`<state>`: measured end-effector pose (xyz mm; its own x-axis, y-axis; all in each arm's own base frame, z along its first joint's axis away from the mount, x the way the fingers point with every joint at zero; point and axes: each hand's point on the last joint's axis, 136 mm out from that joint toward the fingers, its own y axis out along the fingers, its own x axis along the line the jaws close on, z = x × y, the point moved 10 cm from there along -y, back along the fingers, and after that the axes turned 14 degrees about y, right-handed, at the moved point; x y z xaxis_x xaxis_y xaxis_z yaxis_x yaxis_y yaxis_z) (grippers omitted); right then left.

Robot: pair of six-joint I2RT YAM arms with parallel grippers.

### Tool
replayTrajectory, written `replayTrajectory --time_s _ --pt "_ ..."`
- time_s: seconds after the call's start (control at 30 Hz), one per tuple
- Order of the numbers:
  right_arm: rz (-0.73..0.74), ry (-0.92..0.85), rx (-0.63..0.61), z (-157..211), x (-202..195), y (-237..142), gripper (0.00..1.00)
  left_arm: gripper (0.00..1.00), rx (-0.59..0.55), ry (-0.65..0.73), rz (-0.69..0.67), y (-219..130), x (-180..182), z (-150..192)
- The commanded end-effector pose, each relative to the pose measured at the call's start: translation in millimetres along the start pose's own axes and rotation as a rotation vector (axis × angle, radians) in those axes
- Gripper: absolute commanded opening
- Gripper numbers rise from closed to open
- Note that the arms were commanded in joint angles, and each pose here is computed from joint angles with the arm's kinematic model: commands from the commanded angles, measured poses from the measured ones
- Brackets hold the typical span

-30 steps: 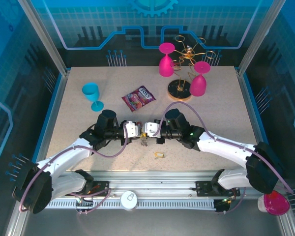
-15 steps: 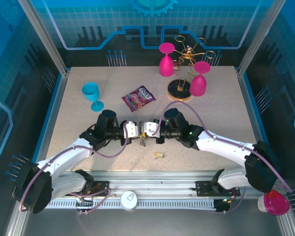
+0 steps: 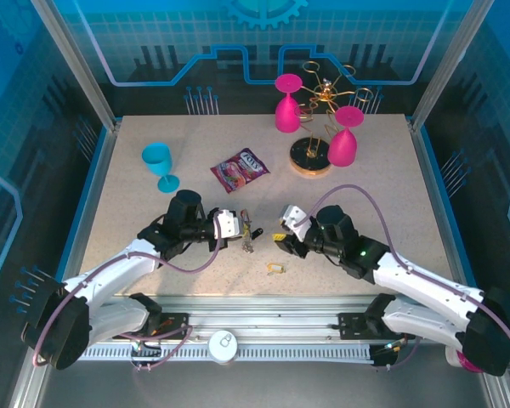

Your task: Put the keys on the keyring

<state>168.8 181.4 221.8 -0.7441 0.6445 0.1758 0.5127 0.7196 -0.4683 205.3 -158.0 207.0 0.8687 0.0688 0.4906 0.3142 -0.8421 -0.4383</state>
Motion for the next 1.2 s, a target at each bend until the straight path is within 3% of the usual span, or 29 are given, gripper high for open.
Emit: replayTrajectory --time_s 0.0,0.13,0.3,0.47,0.6,0.87,1.17 --pt "0.225 0.397 0.165 34 -10 -5 0.36 0.00 -0.015 0.008 0.001 2 5 -7" --pt "0.384 0.697 0.332 56 -12 -10 0.33 0.00 0.003 -0.013 -0.018 3 7 -5" --pt "0.402 0.884 0.556 75 -2 -4 0.35 0.00 0.004 -0.019 -0.034 2 8 -4" --pt "0.420 0.946 0.586 80 6 14 0.37 0.00 -0.003 -0.023 -0.045 1 8 -6" --pt "0.348 0.861 0.614 75 15 36 0.36 0.00 -0.001 -0.024 -0.054 -1 7 -7" --pt "0.367 0.612 0.697 79 14 54 0.34 0.00 -0.003 -0.004 -0.042 -3 4 -7" --pt "0.317 0.548 0.723 81 16 65 0.26 0.00 -0.006 0.007 -0.029 -3 2 -7"
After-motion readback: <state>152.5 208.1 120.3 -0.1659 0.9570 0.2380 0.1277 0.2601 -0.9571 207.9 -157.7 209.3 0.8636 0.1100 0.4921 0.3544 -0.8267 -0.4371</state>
